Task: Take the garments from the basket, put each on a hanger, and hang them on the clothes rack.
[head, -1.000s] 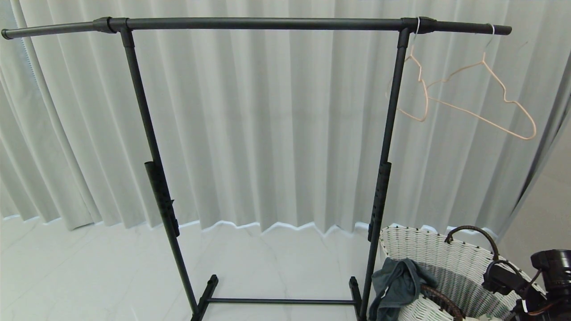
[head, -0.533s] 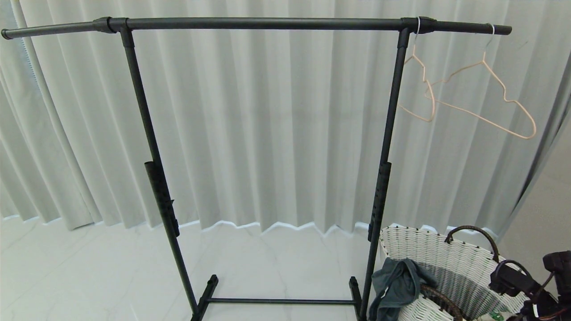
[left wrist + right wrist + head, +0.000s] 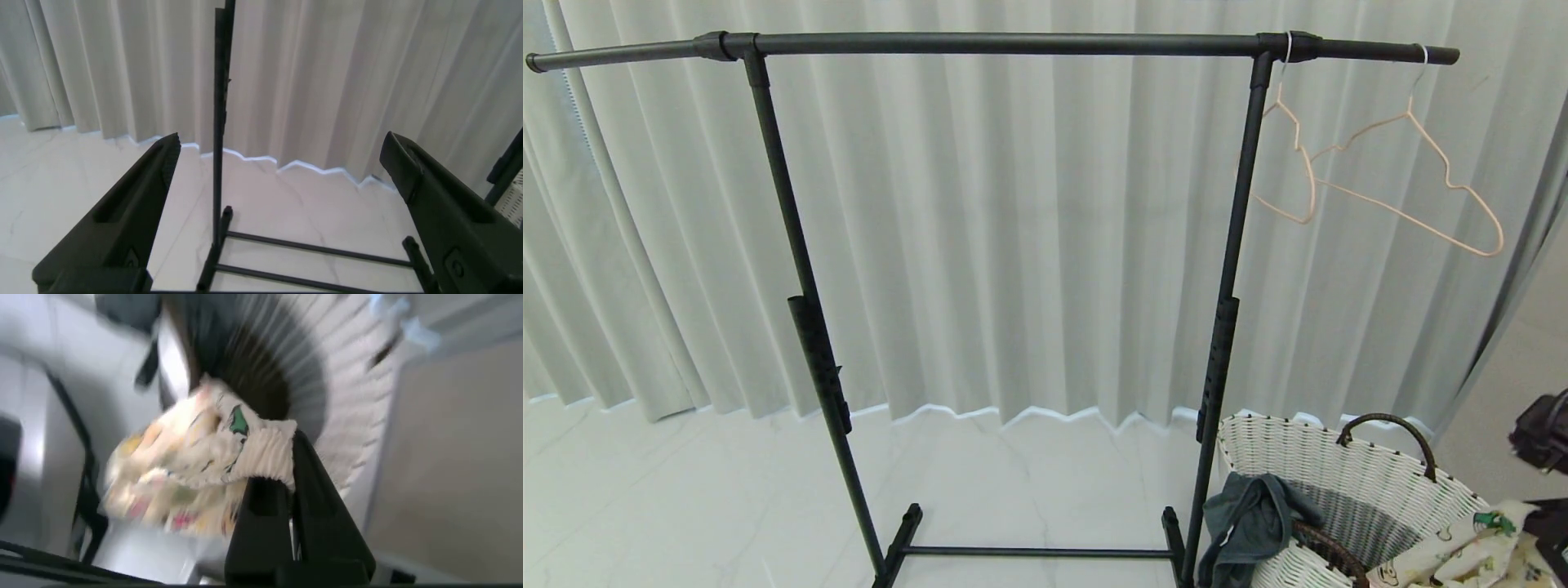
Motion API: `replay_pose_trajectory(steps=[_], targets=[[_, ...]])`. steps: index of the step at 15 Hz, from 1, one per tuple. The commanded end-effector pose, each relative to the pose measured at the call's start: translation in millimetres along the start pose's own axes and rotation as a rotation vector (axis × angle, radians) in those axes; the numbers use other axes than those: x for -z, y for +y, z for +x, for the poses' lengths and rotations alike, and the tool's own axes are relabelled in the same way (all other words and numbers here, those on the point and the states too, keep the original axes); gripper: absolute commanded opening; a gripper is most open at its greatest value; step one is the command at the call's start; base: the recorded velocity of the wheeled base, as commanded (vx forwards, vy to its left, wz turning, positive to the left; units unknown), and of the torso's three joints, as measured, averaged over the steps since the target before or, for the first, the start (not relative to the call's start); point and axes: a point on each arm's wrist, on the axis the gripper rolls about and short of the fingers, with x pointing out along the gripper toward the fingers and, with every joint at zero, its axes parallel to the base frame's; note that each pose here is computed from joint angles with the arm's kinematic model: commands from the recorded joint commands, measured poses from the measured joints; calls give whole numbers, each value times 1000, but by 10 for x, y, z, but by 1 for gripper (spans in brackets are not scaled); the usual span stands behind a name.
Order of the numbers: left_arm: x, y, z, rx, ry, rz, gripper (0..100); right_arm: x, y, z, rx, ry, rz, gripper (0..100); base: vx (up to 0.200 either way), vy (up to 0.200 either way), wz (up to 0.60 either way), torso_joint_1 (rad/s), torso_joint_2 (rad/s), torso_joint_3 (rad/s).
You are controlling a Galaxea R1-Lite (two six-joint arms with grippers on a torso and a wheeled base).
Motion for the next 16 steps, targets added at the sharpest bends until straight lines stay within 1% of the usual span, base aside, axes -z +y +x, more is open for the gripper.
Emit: replay_pose_trajectory(steps=[1, 3, 5, 7, 9, 11, 16], targets=[[-1, 0, 0, 0, -1, 0, 100, -175, 1, -653, 90, -237, -25, 0, 0, 0, 0, 0, 0, 0], [-1, 0, 0, 0, -1, 0, 100, -196, 18, -729, 91, -280, -43, 0, 0, 0, 0, 0, 0, 0], [-1, 0, 0, 0, -1, 1, 100, -168, 47, -794, 94, -310, -52, 0, 0, 0, 0, 0, 0, 0], [-1, 0, 1, 1, 1, 17, 100, -138, 63, -848, 107, -327, -53, 0, 0, 0, 0, 0, 0, 0], [-1, -1, 0, 3, -1, 16, 100, -128, 67, -879, 120, -336, -54, 0, 0, 0, 0, 0, 0, 0], [-1, -1, 0, 3, -1, 15, 100, -135, 85, -877, 99, -347, -68, 0, -200, 0, 0, 2, 0, 0], [-1, -1, 0, 3, -1, 10, 100, -181, 158, -874, 18, -388, -131, 0, -200, 0, 0, 0, -1, 1]])
